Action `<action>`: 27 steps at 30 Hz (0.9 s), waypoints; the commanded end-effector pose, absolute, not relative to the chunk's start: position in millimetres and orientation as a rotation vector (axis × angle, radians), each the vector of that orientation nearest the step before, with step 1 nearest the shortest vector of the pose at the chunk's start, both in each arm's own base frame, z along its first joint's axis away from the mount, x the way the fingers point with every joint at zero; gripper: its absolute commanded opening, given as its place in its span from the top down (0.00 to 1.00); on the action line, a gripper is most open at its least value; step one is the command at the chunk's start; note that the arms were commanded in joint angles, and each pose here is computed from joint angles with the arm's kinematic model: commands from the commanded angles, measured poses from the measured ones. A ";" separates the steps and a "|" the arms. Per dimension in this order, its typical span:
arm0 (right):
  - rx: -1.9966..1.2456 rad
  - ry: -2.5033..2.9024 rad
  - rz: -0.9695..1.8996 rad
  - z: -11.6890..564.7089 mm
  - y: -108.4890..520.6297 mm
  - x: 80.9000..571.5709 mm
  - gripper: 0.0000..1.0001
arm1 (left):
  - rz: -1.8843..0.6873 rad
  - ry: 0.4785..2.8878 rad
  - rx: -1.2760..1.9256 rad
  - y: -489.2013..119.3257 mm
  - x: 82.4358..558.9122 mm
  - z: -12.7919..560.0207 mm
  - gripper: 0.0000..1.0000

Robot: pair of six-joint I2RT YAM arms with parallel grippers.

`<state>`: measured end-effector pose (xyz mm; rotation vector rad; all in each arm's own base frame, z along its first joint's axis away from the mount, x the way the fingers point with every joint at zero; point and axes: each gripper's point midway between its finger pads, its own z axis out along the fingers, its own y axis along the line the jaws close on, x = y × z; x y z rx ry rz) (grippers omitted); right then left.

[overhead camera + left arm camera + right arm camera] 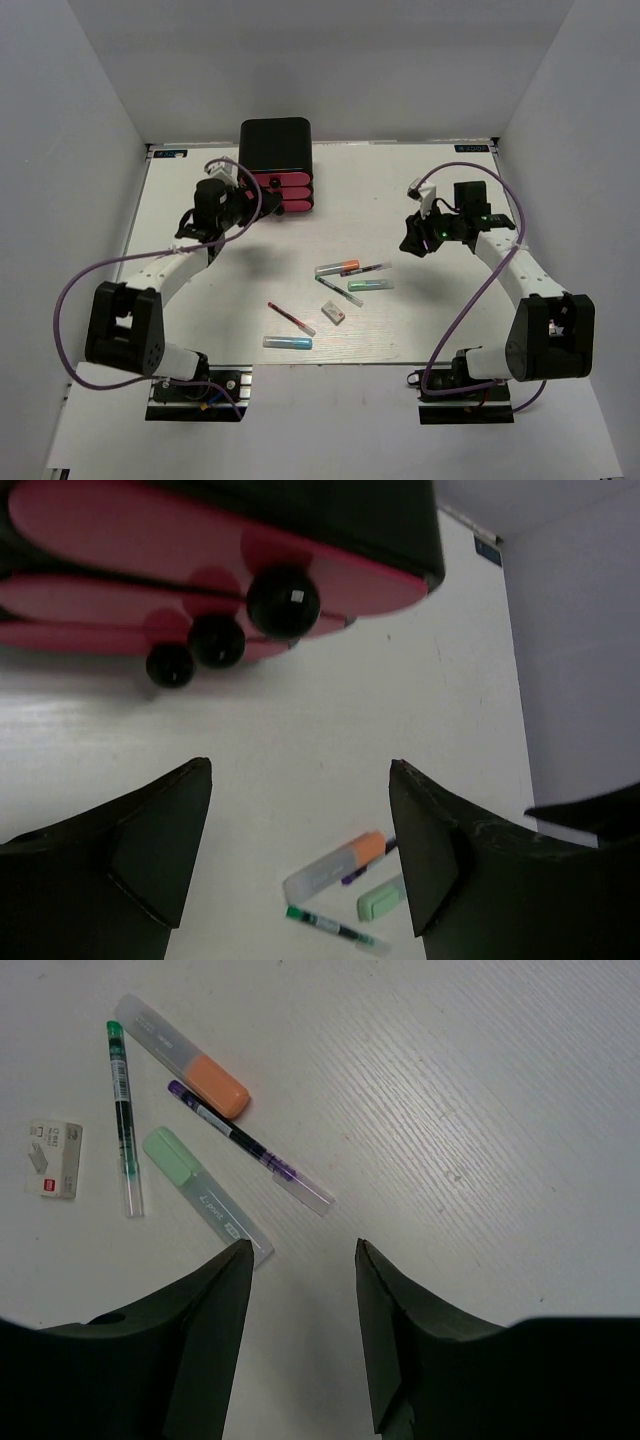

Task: Sort the stationery into containers
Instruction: Open the drawer

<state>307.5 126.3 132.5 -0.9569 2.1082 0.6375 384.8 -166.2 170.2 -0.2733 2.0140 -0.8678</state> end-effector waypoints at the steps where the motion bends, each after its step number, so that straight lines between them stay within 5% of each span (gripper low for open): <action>1: -0.947 2.072 0.684 140.5 139.9 312.3 0.48 | -0.774 1.950 -0.297 -160.5 418.5 202.9 0.18; 8: -0.928 2.080 0.669 137.5 142.8 315.4 0.48 | -0.640 2.042 -0.228 -161.0 463.4 199.4 0.20; 27: -0.920 2.084 0.669 138.0 146.2 319.1 0.48 | -0.547 2.165 -0.170 -163.3 479.7 171.2 0.40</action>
